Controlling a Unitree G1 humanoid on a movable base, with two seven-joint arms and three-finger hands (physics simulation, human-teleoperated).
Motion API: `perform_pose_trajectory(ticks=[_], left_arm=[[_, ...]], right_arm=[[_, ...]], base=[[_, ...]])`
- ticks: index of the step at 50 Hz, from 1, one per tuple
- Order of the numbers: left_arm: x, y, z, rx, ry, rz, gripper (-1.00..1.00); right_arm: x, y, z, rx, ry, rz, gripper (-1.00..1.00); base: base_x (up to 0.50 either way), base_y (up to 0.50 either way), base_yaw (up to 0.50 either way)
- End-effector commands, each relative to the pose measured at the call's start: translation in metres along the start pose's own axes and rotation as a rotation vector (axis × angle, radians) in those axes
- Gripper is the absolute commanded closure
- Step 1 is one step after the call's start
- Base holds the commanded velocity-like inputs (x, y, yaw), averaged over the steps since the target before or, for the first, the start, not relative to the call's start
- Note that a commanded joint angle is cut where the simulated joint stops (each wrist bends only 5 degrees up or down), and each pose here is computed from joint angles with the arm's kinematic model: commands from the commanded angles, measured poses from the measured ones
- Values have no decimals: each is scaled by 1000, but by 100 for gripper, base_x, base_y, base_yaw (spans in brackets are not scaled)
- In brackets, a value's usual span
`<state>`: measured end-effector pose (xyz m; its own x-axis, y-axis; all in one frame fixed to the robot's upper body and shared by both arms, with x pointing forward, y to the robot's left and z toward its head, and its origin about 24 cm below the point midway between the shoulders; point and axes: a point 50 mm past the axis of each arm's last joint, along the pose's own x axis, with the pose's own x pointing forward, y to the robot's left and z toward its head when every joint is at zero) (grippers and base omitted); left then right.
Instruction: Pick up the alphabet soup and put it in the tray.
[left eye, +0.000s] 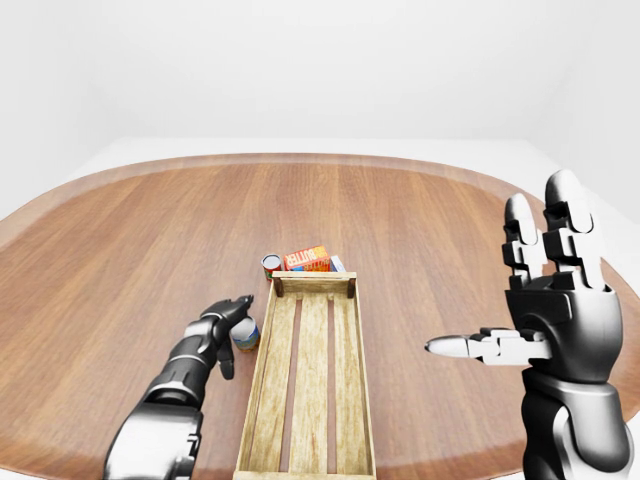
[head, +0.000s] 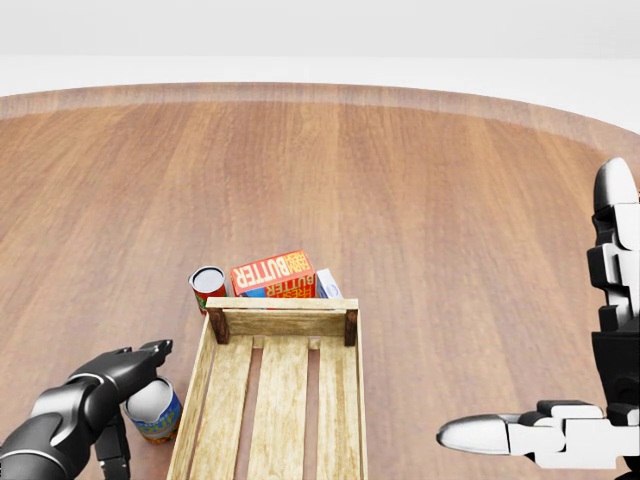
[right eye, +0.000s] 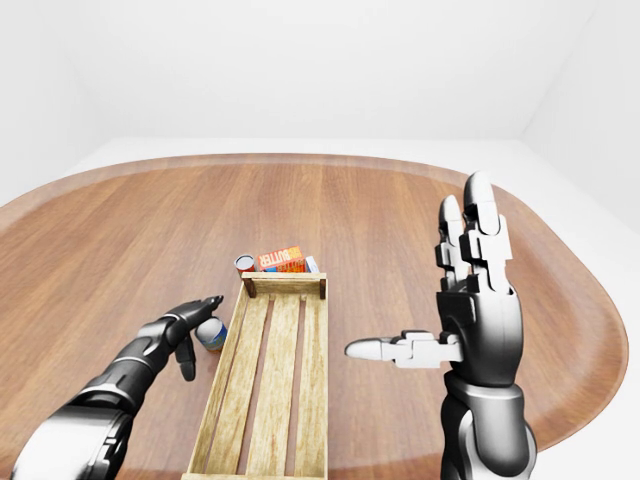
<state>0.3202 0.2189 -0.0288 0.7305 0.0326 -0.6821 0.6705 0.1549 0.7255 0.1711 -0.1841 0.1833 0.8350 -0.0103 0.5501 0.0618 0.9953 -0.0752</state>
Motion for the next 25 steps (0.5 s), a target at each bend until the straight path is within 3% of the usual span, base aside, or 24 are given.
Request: perform_pose_trajectory(ticks=[1,23,25], left_arm=[[1,0,1,-8,6,-5,-100],[3,-5,2,-27,15,-23,-100],[3,-6,3,-21,16,-19,-71]], right_arm=[[0,2,1,6,-4,13,-100],[0,3,1,13,-8,13,-100],[0,3,2,12,-9,13,-100]], base=[[0,0,0],[0,0,0],[0,0,0]])
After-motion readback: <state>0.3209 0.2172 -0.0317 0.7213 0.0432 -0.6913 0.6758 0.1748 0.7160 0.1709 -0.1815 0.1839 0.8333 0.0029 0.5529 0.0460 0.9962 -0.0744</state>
